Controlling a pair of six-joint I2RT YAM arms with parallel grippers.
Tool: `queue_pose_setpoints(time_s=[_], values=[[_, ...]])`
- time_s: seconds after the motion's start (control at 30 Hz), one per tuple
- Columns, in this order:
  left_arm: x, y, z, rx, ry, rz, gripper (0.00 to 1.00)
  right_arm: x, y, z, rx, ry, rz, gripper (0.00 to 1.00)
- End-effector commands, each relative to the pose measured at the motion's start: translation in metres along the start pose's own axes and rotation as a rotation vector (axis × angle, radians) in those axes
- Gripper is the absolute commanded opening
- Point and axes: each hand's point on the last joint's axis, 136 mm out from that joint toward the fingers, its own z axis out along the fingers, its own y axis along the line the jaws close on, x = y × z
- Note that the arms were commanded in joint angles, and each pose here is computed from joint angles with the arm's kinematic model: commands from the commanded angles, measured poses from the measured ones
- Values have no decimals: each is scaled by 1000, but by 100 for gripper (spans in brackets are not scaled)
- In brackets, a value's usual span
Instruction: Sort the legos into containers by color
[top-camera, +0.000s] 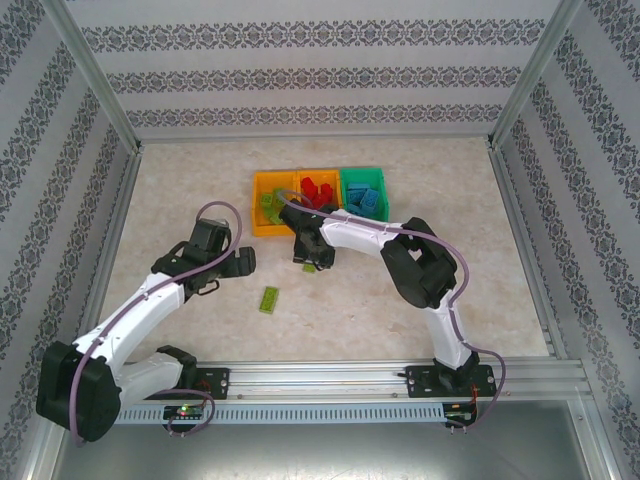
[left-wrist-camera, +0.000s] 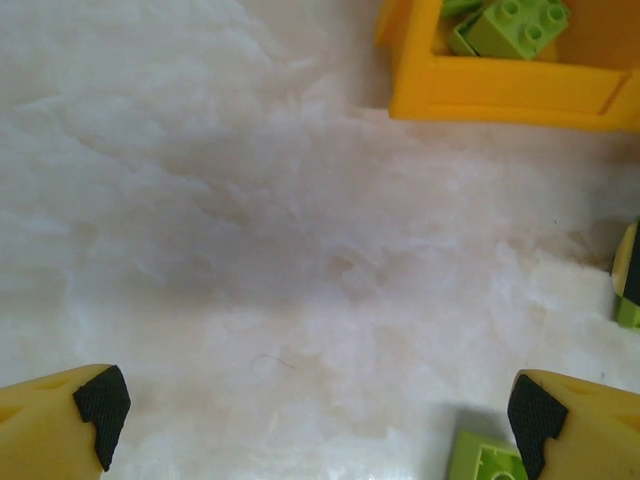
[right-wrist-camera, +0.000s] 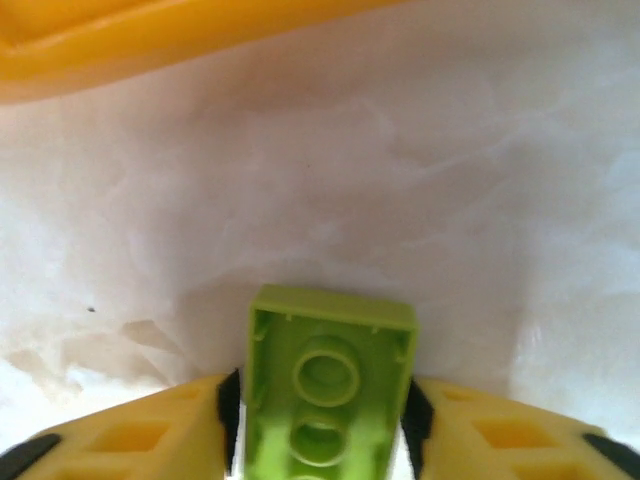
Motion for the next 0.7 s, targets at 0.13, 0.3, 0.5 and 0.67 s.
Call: queue_pose_setpoints(time_s=[0.13,0.3,0.5,0.67], values=[[36,-13,2,76,81,37,97,1,-29,17,96,12,-138,29],[51,-24,3,96,114,86,96,-9,-10,-15,39,-69,-260,27],[69,-46,3,127,142,202,95,-26,20,-73,-117,-155,-308,27],[84,-58,11,138,185,273,95,-48,42,-107,-228,-217,-340,28]])
